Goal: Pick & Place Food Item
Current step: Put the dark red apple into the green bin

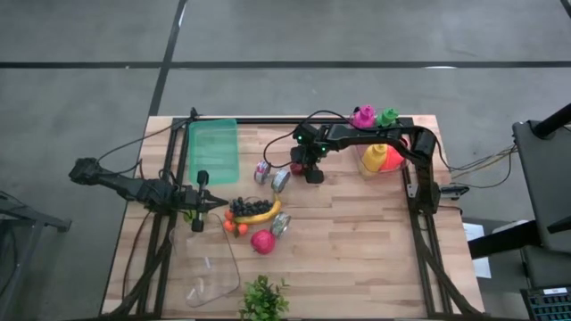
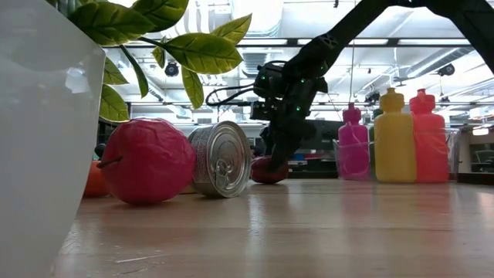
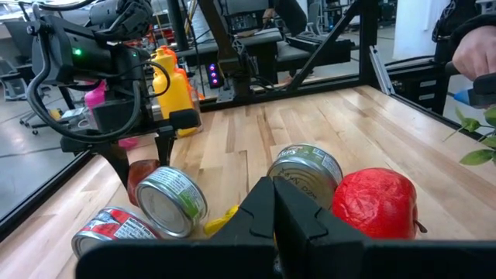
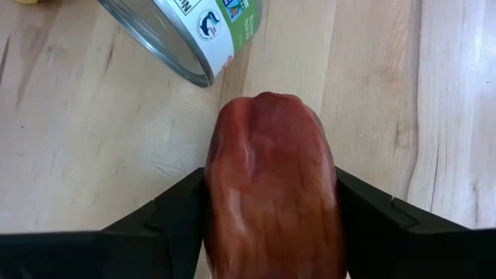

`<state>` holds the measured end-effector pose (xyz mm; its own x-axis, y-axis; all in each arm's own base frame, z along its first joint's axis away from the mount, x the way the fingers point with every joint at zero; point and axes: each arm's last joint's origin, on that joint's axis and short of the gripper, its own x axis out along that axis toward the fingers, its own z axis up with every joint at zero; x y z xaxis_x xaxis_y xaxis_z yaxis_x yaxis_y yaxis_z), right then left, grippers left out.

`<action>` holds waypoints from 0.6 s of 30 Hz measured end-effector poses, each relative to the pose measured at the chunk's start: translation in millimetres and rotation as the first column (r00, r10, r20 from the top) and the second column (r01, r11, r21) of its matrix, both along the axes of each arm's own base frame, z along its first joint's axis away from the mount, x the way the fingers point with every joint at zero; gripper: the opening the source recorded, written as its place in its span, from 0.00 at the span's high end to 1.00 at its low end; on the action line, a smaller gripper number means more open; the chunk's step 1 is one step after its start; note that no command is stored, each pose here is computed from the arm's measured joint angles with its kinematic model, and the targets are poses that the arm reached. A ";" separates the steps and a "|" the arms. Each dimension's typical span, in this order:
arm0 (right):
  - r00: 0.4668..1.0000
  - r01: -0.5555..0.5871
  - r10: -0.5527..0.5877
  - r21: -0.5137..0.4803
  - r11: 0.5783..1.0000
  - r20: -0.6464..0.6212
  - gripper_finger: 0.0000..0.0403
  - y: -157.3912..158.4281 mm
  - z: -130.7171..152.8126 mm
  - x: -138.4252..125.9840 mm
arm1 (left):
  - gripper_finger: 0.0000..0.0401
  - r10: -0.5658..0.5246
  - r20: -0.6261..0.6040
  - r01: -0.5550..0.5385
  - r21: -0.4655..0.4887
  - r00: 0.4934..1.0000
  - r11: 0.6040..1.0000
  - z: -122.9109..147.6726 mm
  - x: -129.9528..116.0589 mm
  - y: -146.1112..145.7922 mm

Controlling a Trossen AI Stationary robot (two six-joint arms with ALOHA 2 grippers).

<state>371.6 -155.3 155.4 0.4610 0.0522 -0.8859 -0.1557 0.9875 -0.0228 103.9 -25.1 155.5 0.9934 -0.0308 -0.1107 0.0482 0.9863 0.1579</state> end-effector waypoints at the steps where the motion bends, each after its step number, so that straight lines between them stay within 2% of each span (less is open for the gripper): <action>1: 1.000 0.000 0.000 0.000 1.000 0.000 0.43 0.0 0.0 0.0 | 1.00 0.000 0.000 0.000 0.000 1.000 1.000 0.0 0.0 0.0; 18: 1.000 0.009 -0.009 0.003 1.000 0.000 0.41 0.0 0.4 -0.2 | 1.00 0.000 0.000 0.000 0.003 1.000 1.000 0.0 0.0 0.0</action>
